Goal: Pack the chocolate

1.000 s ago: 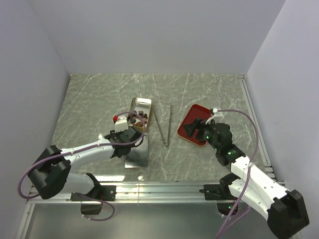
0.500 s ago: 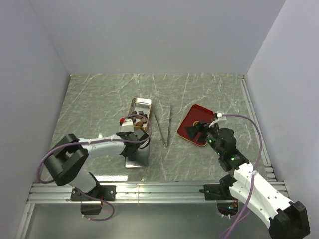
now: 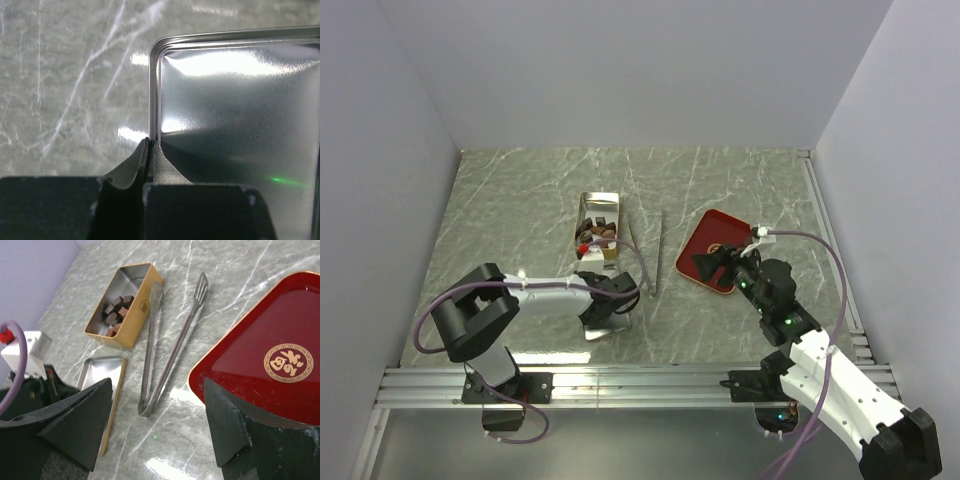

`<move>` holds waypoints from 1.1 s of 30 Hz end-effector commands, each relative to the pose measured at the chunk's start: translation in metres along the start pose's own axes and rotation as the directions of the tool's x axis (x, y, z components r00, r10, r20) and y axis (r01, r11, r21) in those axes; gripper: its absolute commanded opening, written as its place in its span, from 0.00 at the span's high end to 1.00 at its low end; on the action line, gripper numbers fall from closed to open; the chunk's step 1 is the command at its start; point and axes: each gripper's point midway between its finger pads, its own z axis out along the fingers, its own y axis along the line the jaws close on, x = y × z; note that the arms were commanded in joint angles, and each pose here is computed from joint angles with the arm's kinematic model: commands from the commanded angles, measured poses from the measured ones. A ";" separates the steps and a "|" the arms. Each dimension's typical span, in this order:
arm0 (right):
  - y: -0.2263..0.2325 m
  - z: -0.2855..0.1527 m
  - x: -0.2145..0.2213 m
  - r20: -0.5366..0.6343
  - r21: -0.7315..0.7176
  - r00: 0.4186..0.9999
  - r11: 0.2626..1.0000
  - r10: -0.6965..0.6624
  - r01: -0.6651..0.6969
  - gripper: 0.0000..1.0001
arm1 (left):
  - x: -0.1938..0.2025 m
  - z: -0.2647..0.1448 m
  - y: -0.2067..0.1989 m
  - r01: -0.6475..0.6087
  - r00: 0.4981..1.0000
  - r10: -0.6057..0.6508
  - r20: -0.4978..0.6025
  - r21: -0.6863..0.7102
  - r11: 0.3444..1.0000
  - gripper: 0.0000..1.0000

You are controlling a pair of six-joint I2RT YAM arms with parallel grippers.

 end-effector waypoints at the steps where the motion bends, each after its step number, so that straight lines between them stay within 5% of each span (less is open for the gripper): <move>1: 0.001 -0.004 -0.002 0.023 -0.020 1.000 1.000 -0.021 0.021 0.20 | -0.008 -0.021 -0.001 0.029 0.999 -0.030 0.032 0.023 0.999 0.99; 9: 0.015 -0.007 0.003 -0.002 -0.100 1.000 0.995 -0.026 0.025 0.20 | -0.041 -0.070 -0.014 0.199 0.966 -0.236 0.109 0.272 0.941 1.00; 14: 0.036 -0.011 0.008 -0.014 -0.223 1.000 0.975 -0.015 0.012 0.20 | -0.077 -0.095 -0.017 0.313 0.889 -0.431 0.156 0.479 0.820 0.99; 23: 0.096 -0.033 0.011 -0.048 -0.522 0.999 0.852 0.014 -0.037 0.21 | -0.101 -0.116 -0.011 0.304 0.826 -0.527 0.200 0.630 0.715 0.99; 27: 0.103 -0.024 0.022 -0.089 -0.504 0.996 0.863 -0.004 -0.041 0.21 | -0.121 -0.136 -0.016 0.304 0.771 -0.607 0.190 0.728 0.614 0.99; 33: 0.124 -0.013 0.039 -0.142 -0.513 0.989 0.858 -0.037 -0.041 0.21 | -0.126 -0.153 -0.026 0.253 0.765 -0.621 0.173 0.806 0.536 0.99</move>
